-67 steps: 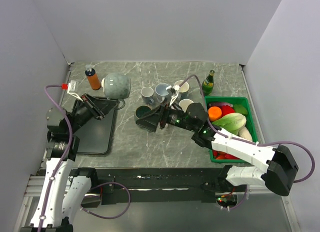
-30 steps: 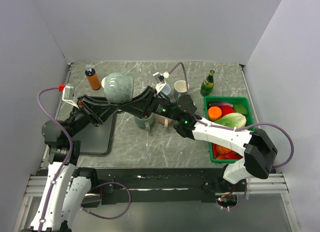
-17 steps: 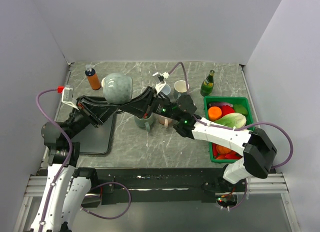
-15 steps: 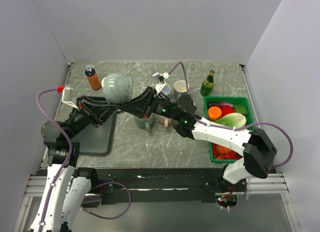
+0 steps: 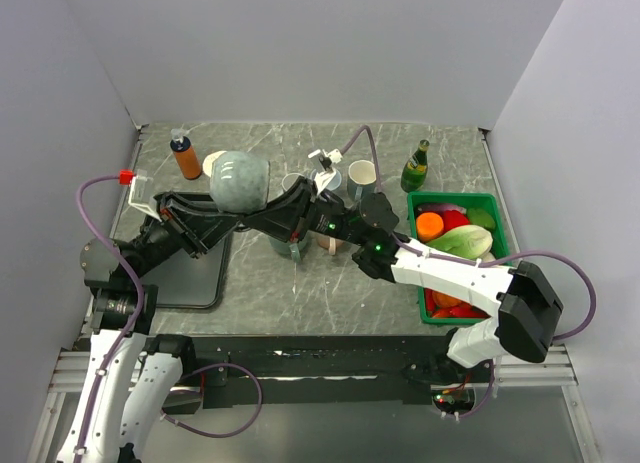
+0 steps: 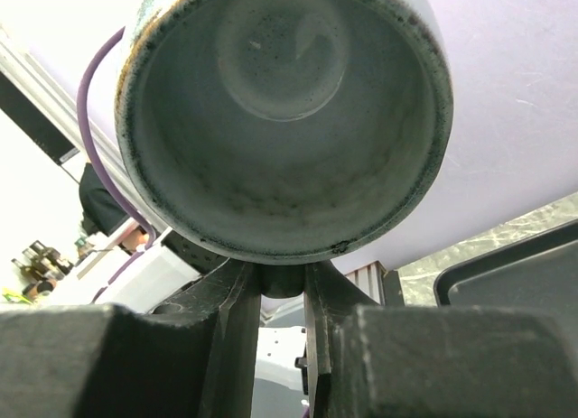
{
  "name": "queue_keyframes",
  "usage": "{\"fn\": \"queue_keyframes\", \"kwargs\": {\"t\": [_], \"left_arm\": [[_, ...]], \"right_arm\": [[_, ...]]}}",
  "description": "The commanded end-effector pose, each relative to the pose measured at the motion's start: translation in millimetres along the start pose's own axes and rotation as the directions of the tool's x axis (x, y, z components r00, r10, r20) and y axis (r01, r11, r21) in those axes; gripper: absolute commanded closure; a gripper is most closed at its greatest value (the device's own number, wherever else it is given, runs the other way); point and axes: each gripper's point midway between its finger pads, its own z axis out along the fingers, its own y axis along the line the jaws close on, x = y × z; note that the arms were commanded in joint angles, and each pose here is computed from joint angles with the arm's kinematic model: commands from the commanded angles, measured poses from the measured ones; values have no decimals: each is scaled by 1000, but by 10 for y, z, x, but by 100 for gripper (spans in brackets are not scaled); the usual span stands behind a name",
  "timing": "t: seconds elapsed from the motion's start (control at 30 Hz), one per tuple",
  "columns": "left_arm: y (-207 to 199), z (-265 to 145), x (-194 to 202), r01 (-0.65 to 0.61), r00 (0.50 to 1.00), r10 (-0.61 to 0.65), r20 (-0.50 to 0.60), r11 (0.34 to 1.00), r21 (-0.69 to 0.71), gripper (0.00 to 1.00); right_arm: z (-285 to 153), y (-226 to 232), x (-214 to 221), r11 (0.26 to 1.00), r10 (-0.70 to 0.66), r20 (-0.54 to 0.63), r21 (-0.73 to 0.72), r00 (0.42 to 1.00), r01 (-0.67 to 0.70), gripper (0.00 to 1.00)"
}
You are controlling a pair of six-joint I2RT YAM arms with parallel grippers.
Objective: Turn the mug right side up
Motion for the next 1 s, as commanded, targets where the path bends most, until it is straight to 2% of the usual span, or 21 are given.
{"fn": "queue_keyframes", "kwargs": {"t": [0.0,0.13,0.23,0.63,0.83,0.97], "left_arm": [[-414,-31,-228,-198,980,193,52,974,106,81],[-451,-61,-219,-243,970,240,44,964,103,78],[-494,-83,-218,-272,962,269,40,956,106,72],[-517,-128,-201,-304,953,301,40,948,91,65],[-479,-145,-187,-326,945,325,23,943,63,58],[-496,-195,-269,-372,928,372,25,928,-5,43]], "right_arm": [[-58,304,-265,995,-64,67,-71,996,69,100],[-76,328,-258,994,-79,52,-73,996,83,100],[-87,357,-234,992,-90,36,-84,995,93,100],[-187,380,-206,989,-120,8,-87,993,120,100],[-148,153,-195,994,-107,-11,21,994,107,100],[-132,-154,-127,982,-96,-50,160,994,103,100]]}}
